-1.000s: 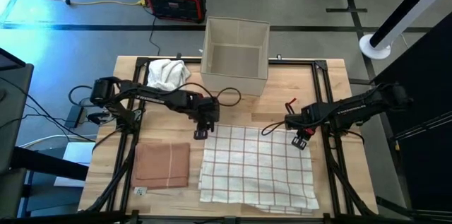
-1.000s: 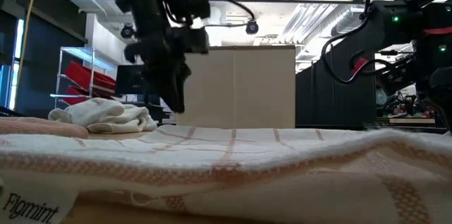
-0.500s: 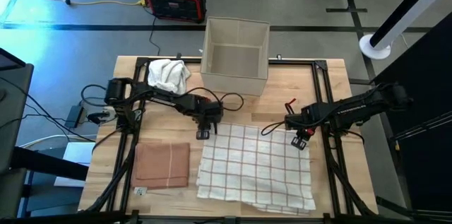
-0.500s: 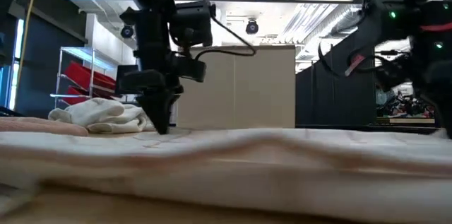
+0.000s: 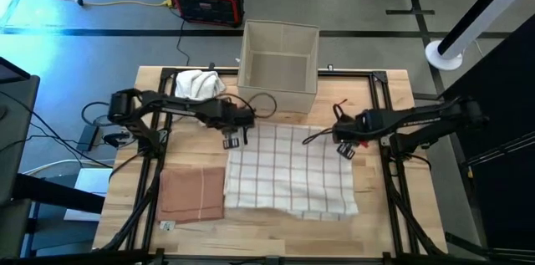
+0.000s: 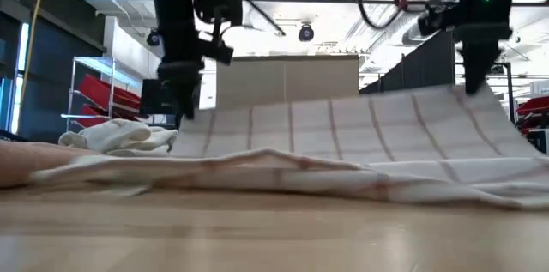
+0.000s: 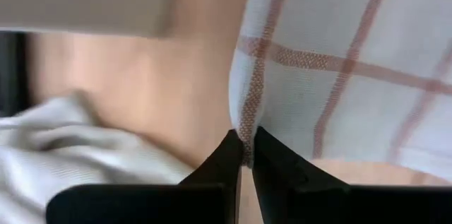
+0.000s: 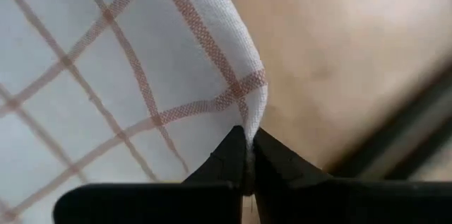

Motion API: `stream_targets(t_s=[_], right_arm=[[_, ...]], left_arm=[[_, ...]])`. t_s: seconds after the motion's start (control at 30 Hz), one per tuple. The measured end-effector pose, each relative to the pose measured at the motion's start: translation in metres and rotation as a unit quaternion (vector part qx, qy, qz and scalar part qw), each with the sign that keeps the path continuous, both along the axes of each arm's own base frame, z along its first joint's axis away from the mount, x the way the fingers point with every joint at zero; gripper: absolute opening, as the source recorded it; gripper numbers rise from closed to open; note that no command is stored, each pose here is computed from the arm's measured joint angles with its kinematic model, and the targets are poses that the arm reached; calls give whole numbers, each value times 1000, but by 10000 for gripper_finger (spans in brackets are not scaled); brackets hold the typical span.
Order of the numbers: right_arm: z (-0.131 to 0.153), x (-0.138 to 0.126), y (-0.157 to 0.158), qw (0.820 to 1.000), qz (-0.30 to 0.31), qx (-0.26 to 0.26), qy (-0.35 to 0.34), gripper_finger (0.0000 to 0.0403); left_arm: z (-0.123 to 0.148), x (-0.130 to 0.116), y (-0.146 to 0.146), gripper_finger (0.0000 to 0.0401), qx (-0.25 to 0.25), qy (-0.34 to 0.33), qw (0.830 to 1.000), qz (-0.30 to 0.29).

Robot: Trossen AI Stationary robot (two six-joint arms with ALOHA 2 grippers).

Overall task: Fold towel
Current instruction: Fold the right white towel

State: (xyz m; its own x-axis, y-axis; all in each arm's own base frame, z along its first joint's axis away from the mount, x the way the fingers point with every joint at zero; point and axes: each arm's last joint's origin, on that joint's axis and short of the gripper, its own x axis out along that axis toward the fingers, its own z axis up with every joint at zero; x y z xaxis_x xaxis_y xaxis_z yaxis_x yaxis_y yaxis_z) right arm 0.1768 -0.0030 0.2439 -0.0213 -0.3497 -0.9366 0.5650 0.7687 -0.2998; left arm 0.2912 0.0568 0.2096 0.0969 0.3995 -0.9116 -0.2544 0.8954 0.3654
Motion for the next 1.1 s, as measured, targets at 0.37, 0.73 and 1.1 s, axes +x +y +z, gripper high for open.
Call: stream_targets(t_s=[0.37,0.73,1.1], right_arm=[[43,-15,30,996,66,62,-24,0],[0,-17,105,961,174,200,-82,0],[-59,-24,122,964,144,222,3,6]], left_arm=[[52,-7,-33,14,-51,-75,995,-44],[1,-18,-100,14,-135,-26,981,-140],[-23,-16,-124,22,-193,-116,962,-154]])
